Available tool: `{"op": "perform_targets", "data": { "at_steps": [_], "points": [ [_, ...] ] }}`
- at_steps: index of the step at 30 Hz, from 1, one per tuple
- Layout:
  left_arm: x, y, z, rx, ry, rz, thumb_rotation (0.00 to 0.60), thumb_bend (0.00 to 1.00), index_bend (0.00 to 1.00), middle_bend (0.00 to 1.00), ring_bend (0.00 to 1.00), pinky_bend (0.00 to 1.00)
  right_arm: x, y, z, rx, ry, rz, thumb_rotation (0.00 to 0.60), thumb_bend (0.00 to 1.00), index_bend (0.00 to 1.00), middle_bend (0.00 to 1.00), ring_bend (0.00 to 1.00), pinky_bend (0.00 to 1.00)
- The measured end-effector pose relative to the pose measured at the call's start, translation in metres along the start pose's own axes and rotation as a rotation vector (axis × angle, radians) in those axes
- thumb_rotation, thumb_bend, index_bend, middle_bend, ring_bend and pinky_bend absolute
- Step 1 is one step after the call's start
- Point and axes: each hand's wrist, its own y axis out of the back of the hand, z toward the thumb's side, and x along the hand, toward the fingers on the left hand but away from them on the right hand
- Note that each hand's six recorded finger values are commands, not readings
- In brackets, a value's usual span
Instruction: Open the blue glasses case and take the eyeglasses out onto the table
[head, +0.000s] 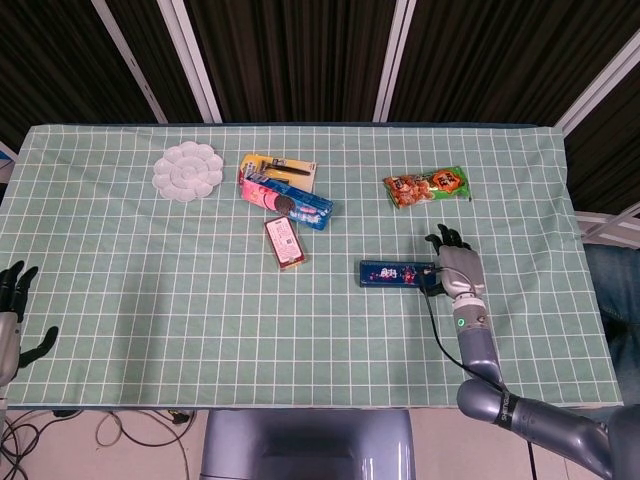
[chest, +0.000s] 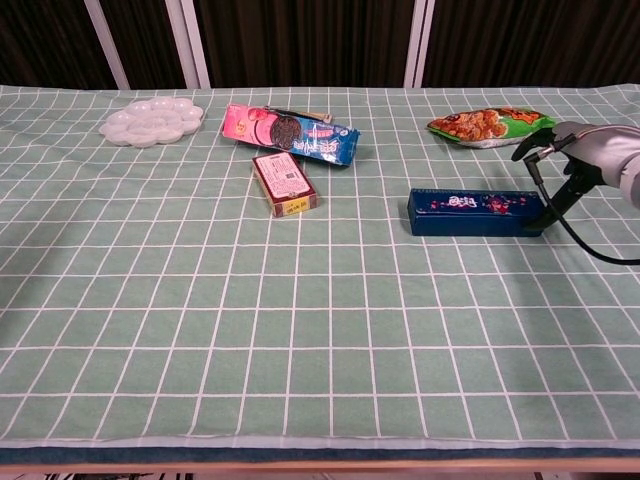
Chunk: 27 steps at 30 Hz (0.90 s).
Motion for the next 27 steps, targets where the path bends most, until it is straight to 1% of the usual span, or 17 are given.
{"op": "perform_targets", "data": {
  "at_steps": [10,13,16,21,24,27],
  "points": [
    [0.0,0.0,0.0,0.001,0.002,-0.003,0.6,0.27,0.05,0.0,0.0,0.0,0.008,0.004,0.003,0.004,0.016,0.011,0.6,0.15,0.22,0.07,0.05,0.21],
    [0.0,0.0,0.0,0.0,0.003,-0.005,0.6,0.27,0.05,0.0,0.0,0.0,0.014,0.006,0.006,0.003,0.033,0.02,0.6,0.16,0.22,0.1,0.05,0.21],
    [0.0,-0.001,-0.001,0.0,0.005,-0.009,0.6,0.27,0.06,0.0,0.0,0.0,0.021,0.01,0.013,0.01,0.06,0.021,0.6,0.21,0.24,0.15,0.06,0.21],
    [0.001,-0.001,-0.002,-0.004,0.015,-0.015,0.6,0.27,0.06,0.0,0.0,0.0,0.026,0.015,0.027,0.047,0.092,0.03,0.6,0.25,0.27,0.14,0.06,0.21],
    [0.001,0.0,-0.002,-0.005,0.013,-0.013,0.6,0.27,0.06,0.0,0.0,0.0,0.024,0.018,0.032,0.069,0.085,0.055,0.6,0.25,0.28,0.15,0.06,0.21],
    [0.001,0.0,-0.002,-0.006,0.012,-0.015,0.6,0.27,0.06,0.0,0.0,0.0,0.02,0.023,0.039,0.113,0.071,0.075,0.6,0.25,0.29,0.17,0.06,0.21]
  ]
}}
